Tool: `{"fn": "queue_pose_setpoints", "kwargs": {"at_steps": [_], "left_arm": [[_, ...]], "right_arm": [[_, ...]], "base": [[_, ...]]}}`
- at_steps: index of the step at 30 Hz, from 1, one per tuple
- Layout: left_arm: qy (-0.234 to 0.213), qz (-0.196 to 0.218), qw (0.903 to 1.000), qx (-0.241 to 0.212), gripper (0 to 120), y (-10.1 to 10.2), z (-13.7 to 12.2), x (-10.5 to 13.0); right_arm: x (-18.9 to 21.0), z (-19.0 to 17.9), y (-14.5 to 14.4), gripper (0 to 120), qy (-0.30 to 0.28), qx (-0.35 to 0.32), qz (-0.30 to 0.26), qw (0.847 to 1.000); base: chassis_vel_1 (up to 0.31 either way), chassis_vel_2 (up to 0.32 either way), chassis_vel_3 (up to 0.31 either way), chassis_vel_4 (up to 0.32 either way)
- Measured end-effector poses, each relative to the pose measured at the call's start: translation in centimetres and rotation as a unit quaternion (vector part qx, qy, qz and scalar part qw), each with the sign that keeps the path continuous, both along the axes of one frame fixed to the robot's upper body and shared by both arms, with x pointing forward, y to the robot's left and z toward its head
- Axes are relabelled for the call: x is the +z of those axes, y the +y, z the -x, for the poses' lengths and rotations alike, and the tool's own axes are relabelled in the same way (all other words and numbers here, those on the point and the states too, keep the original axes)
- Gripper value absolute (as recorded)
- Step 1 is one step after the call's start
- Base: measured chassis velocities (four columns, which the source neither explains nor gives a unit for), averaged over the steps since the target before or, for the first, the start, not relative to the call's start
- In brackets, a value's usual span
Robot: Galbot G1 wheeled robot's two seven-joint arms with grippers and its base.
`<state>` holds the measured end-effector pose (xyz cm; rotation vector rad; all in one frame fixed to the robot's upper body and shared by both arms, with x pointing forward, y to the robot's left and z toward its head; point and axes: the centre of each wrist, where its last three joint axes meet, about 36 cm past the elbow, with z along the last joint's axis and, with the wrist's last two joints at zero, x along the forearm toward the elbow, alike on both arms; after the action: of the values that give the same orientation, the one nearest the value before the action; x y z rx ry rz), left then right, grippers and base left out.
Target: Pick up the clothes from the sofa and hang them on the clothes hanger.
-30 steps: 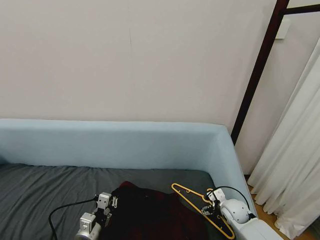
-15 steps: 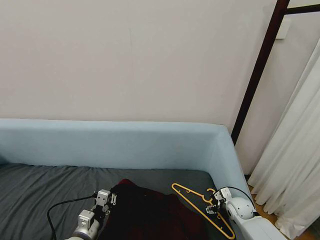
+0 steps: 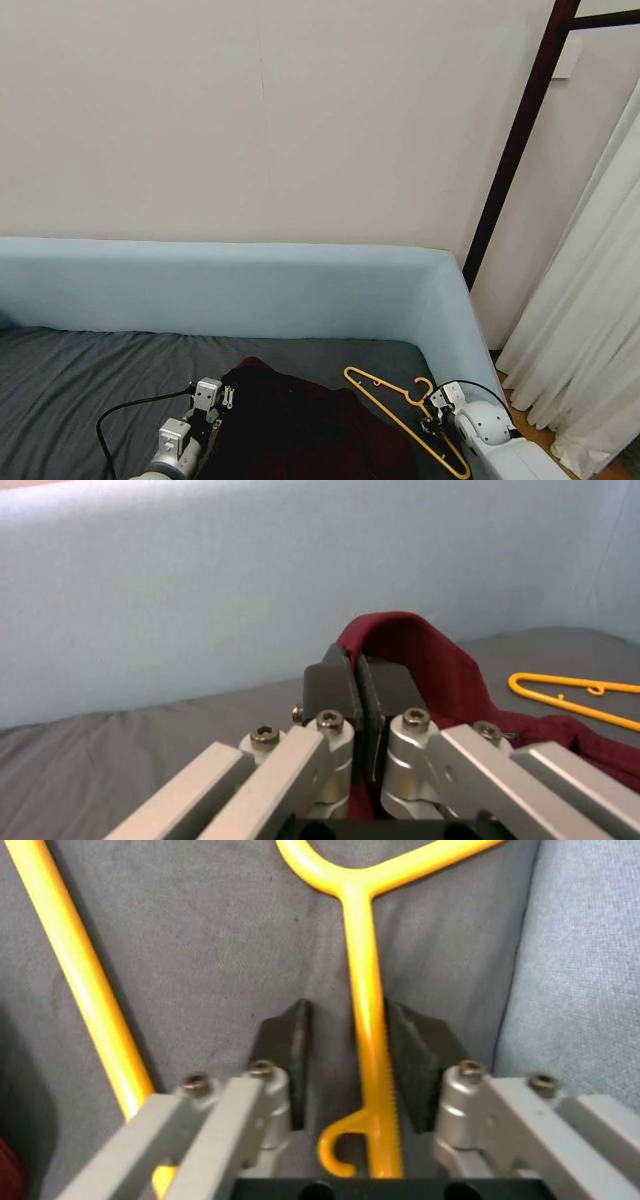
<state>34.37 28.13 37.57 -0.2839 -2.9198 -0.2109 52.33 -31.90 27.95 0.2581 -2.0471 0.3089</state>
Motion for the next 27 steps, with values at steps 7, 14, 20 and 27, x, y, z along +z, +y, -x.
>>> {"fn": "queue_pose_setpoints", "kwargs": {"at_steps": [7,14,20,27], "left_arm": [[-0.005,-0.005,1.0000,0.002,0,0.4,0.0,0.4],[-0.011,-0.003,0.9999,0.000,0,0.5,-0.1,0.8],[-0.017,0.003,0.9998,0.001,0,0.8,-0.7,1.4],[-0.023,0.011,0.9997,0.002,0,1.1,-1.3,2.3]], "right_arm": [[1.2,0.5,0.3,4,-0.020,0.002,0.011,1.000],[5.4,1.7,1.3,4,-0.091,0.005,-0.034,0.995],[11.9,6.7,2.0,4,-0.163,0.095,-0.072,0.979],[15.2,13.3,4.6,4,-0.182,0.223,-0.074,0.955]], "base": [[0.000,0.000,0.000,0.000],[0.000,0.000,0.000,0.000],[0.000,0.000,0.000,0.000],[0.000,0.000,0.000,0.000]]}}
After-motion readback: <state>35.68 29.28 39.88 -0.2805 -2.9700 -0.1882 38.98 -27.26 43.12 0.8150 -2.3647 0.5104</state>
